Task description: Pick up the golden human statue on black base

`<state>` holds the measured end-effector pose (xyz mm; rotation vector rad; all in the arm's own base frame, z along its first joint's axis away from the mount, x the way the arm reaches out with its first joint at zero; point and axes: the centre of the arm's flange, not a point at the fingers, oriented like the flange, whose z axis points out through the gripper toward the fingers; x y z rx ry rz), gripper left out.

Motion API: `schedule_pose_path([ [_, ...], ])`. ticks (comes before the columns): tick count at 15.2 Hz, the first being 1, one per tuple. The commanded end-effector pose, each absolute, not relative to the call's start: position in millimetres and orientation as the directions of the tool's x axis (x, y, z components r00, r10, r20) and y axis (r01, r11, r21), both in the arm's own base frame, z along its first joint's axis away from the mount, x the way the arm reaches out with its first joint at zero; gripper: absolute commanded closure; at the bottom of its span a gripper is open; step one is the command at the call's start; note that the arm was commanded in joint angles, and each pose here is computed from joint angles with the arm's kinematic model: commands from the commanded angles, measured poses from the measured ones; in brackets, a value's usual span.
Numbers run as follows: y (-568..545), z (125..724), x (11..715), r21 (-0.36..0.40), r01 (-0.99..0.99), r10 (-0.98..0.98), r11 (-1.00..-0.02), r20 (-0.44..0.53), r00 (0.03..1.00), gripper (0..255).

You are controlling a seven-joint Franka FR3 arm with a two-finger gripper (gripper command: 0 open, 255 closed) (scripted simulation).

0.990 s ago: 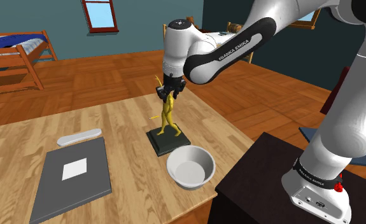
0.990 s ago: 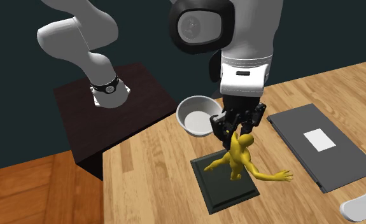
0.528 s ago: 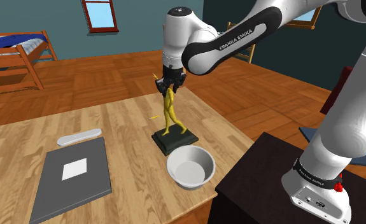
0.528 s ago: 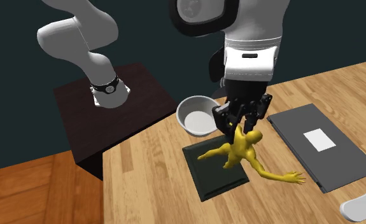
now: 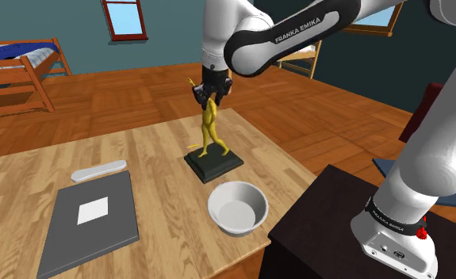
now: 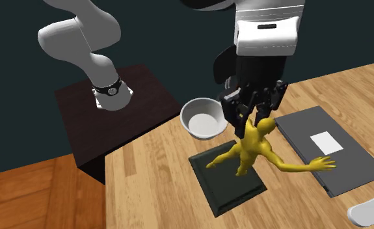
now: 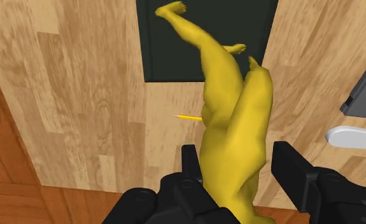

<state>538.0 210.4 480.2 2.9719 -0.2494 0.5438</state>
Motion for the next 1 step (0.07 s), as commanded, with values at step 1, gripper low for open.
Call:
schedule_pose_path([
  [1,210.7,483.8,537.9,0.078,-0.18,-0.141,-0.981,0.361,0.922,255],
])
